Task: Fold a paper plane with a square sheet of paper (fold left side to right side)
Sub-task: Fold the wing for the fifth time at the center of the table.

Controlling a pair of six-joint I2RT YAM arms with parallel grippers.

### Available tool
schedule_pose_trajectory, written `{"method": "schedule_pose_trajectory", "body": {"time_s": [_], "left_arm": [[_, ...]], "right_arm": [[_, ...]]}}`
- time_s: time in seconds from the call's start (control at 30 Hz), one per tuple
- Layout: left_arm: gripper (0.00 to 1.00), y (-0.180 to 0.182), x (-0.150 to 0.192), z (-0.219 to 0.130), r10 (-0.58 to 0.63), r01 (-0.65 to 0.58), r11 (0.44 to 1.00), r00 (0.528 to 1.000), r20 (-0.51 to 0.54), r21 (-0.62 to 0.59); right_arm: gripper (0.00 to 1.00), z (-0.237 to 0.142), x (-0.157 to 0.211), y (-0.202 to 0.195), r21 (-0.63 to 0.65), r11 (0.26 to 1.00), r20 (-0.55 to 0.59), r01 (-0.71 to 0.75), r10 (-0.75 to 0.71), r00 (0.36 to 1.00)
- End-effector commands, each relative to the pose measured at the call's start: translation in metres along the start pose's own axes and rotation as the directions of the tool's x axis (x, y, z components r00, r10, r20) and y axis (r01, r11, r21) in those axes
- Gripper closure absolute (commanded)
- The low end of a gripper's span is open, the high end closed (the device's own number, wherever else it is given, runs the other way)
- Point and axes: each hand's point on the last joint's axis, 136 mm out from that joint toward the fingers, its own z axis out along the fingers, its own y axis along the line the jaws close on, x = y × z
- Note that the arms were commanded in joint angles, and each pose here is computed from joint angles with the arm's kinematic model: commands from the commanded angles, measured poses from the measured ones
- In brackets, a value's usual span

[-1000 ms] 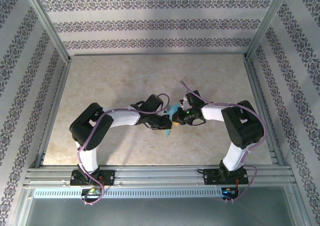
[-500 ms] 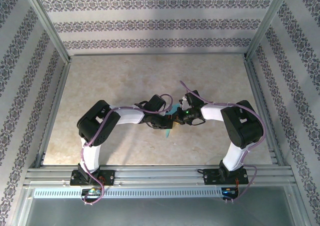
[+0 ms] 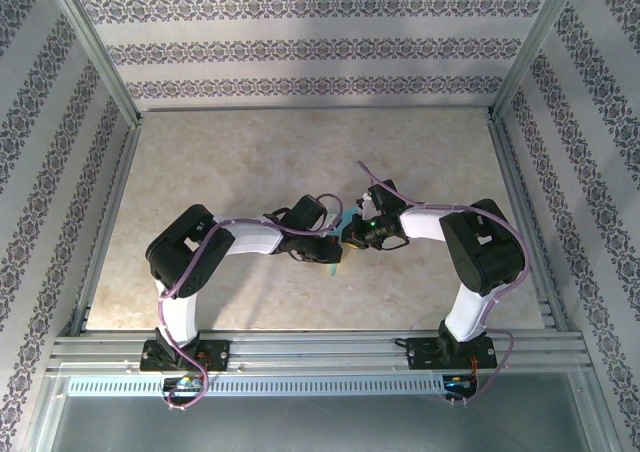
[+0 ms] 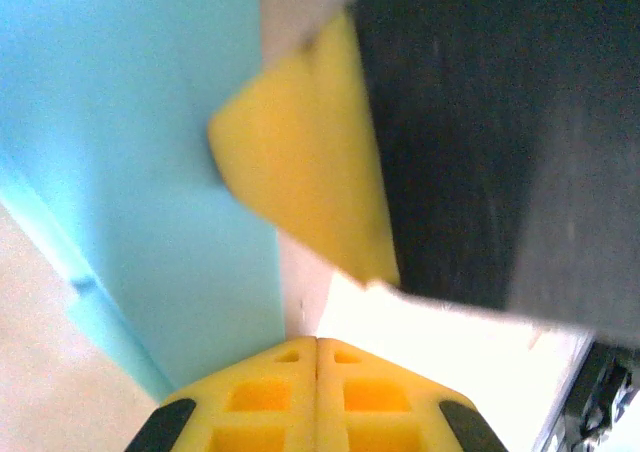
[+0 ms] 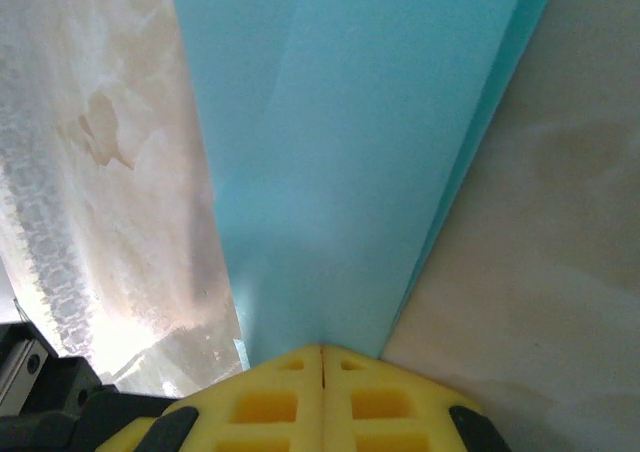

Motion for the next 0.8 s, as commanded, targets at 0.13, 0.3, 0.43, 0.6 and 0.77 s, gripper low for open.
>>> {"method": "schedule_pose_trajectory", "body": {"time_s": [0.13, 0.3, 0.43, 0.6, 0.77], "left_arm": [[1.00, 0.003, 0.054, -0.005, 0.047, -0.049, 0.999, 0.991, -0.128, -0.008], [1.00, 0.002, 0.064, -0.010, 0.070, -0.070, 0.998, 0.989, -0.132, 0.009], [1.00, -0.002, 0.064, -0.016, 0.093, -0.091, 0.996, 0.989, -0.113, 0.021], [1.00, -0.016, 0.054, -0.025, 0.126, -0.123, 0.991, 0.991, -0.054, 0.053], [1.00, -0.033, 0.029, -0.049, 0.161, -0.167, 0.984, 0.983, 0.084, 0.066]], "right_arm": [[1.00, 0.014, 0.024, -0.055, 0.205, 0.976, -0.049, -0.078, 0.090, 0.995], [1.00, 0.013, 0.023, -0.053, 0.202, 0.977, -0.049, -0.072, 0.084, 0.995], [1.00, 0.013, 0.018, -0.048, 0.193, 0.979, -0.046, -0.064, 0.075, 0.996], [1.00, 0.010, 0.010, -0.035, 0.165, 0.985, -0.032, -0.047, 0.053, 0.998], [0.94, -0.010, -0.007, -0.009, 0.149, 0.989, 0.020, 0.009, -0.012, 1.000]]}}
